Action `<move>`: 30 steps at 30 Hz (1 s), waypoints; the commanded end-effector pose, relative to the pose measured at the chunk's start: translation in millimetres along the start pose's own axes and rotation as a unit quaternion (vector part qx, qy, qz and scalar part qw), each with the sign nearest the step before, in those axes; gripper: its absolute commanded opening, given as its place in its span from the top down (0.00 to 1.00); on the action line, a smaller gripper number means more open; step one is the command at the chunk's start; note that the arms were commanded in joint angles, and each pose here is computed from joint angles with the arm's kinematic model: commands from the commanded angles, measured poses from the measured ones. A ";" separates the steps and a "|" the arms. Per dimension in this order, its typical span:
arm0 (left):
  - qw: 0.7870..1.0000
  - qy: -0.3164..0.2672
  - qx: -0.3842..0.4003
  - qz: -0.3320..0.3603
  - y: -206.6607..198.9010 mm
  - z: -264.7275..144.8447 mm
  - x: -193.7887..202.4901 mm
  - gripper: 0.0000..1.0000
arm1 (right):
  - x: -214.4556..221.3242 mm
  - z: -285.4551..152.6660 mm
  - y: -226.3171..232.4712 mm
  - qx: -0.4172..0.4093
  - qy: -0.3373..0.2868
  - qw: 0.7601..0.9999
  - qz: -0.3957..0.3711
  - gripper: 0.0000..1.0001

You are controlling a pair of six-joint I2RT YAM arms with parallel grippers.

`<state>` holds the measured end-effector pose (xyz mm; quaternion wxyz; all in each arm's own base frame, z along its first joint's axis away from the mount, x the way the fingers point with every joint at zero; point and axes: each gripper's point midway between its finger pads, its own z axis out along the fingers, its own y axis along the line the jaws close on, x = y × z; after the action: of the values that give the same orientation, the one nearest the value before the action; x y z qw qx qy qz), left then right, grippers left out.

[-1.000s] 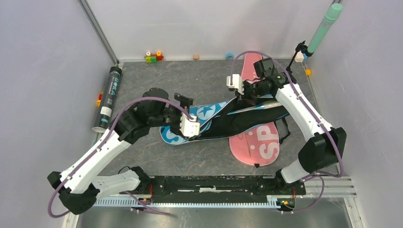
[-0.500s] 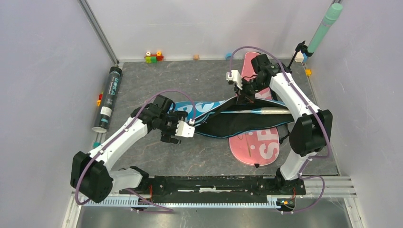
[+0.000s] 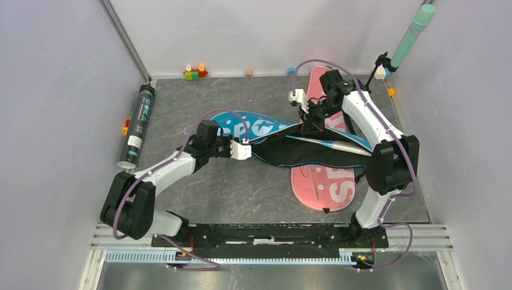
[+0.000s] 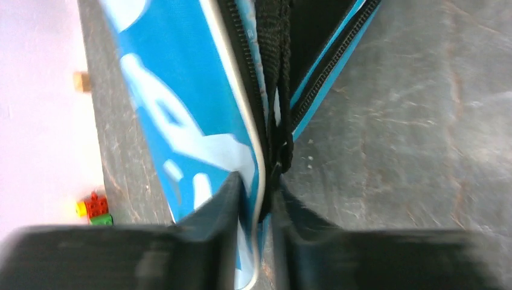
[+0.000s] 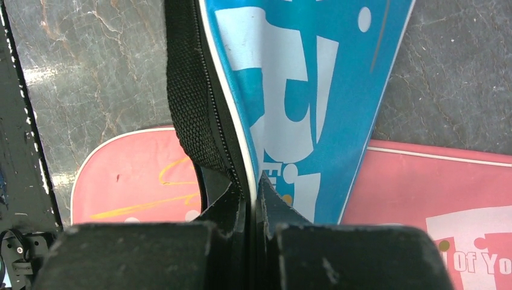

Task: Pack up the badminton gear
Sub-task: Adjust the racket in the racket bag.

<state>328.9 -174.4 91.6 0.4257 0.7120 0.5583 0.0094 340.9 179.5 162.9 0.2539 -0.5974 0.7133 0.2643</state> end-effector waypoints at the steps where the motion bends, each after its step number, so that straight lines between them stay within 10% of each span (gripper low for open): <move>1: 0.996 -0.022 -0.084 -0.013 44.5 9.0 -7.6 0.89 | -25.0 -16.3 8.5 0.005 -0.036 0.999 -0.004 1.00; 4: 0.995 -0.025 -0.090 -0.024 48.2 -0.5 -13.1 0.98 | -17.8 -19.0 2.0 0.036 -0.018 0.999 0.023 1.00; 9: 0.995 -0.072 0.013 -0.069 13.0 -41.6 -50.4 0.98 | -12.9 -34.6 -47.8 0.226 -0.039 0.964 0.133 0.67; 17: 0.965 -0.075 0.137 -0.211 -21.0 -109.0 -103.4 0.98 | -38.2 -58.8 -21.1 0.324 -0.295 0.869 0.229 0.19; 30: 0.941 -0.040 0.120 -0.315 -24.9 -117.1 -105.9 0.98 | -27.9 -88.3 53.6 0.304 -0.463 0.771 0.313 0.02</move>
<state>211.5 -183.0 188.7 0.3261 0.5923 0.7087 -0.2014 288.3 151.1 208.5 0.5829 -0.1071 0.7469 0.3015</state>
